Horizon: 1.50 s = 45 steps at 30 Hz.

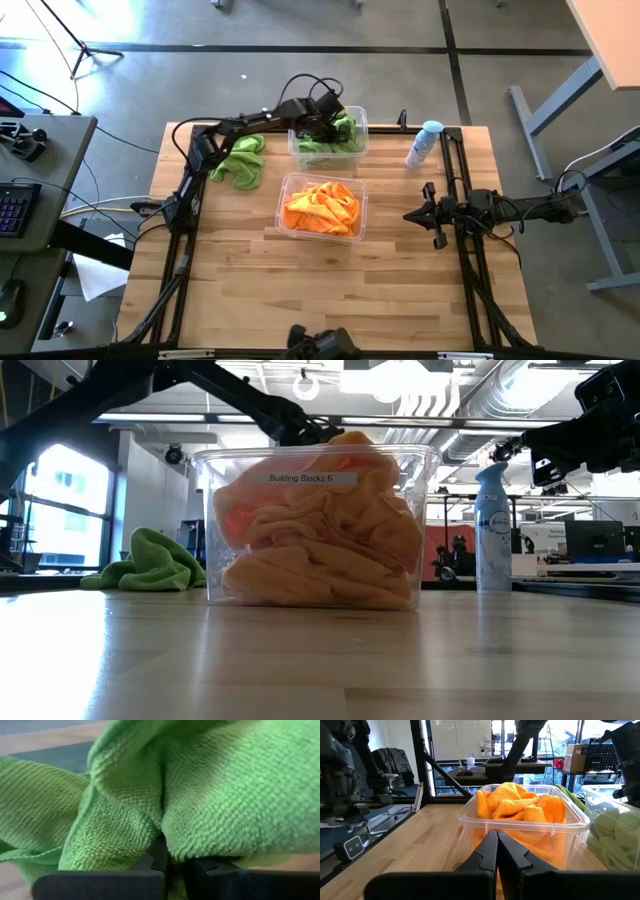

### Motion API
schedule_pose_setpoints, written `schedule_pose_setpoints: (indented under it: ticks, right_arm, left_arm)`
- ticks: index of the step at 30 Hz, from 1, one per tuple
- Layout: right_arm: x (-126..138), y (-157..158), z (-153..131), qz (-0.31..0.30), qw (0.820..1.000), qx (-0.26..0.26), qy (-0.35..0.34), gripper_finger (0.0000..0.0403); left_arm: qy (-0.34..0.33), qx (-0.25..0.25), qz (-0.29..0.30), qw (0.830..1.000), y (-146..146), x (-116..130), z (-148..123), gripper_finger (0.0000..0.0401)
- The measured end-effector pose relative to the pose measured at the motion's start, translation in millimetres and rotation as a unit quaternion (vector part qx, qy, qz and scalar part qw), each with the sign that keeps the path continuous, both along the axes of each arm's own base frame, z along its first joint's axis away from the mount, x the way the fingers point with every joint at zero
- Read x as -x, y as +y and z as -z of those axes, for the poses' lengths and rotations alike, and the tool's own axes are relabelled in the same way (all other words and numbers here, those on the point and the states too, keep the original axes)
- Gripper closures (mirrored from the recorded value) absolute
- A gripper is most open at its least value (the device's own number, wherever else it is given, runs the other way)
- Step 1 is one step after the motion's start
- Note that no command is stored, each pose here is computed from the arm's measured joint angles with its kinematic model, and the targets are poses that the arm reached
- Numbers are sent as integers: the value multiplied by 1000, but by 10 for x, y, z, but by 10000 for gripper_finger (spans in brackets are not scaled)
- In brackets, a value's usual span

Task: Sort microfiber towel by color & place in baskets
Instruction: Put the green microfiber towel into the top transparent bin

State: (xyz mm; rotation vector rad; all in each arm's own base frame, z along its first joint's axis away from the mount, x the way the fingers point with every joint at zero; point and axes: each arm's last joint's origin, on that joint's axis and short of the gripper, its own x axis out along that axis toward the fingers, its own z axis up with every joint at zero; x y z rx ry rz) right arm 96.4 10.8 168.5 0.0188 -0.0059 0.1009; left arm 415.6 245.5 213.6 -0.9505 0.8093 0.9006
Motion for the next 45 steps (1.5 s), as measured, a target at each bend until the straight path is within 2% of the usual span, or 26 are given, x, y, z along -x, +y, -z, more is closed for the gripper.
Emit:
schedule_pose_setpoints:
  ticks: [8, 13, 25, 28, 31, 37, 41, 45]
  right_arm:
    - [0, 0, 0, 0, 1000, 0, 0, 403]
    - [0, 0, 0, 0, 1000, 0, 0, 403]
    - [0, 0, 0, 0, 1000, 0, 0, 403]
    - [0, 0, 0, 0, 1000, 0, 0, 402]
    - [0, 0, 0, 0, 1000, 0, 0, 402]
    - [0, 0, 0, 0, 1000, 0, 0, 402]
    - [0, 0, 0, 0, 1000, 0, 0, 402]
    - [0, 0, 0, 0, 1000, 0, 0, 402]
  left_arm:
    - [-20, -4, 35, 999, -38, -53, -32, 317]
    - [-37, 4, 55, 998, -86, -2, -210, 293]
    - [-10, -111, 68, 991, -379, 325, -1010, 295]
    - [23, -146, 84, 985, -472, 462, -1188, 295]
    - [71, -155, 95, 981, -545, 639, -1306, 295]
    - [139, -116, 105, 978, -545, 1010, -1405, 295]
    - [148, -103, 81, 980, -535, 1294, -1346, 296]
    - [125, -102, 27, 987, -588, 1650, -1268, 296]
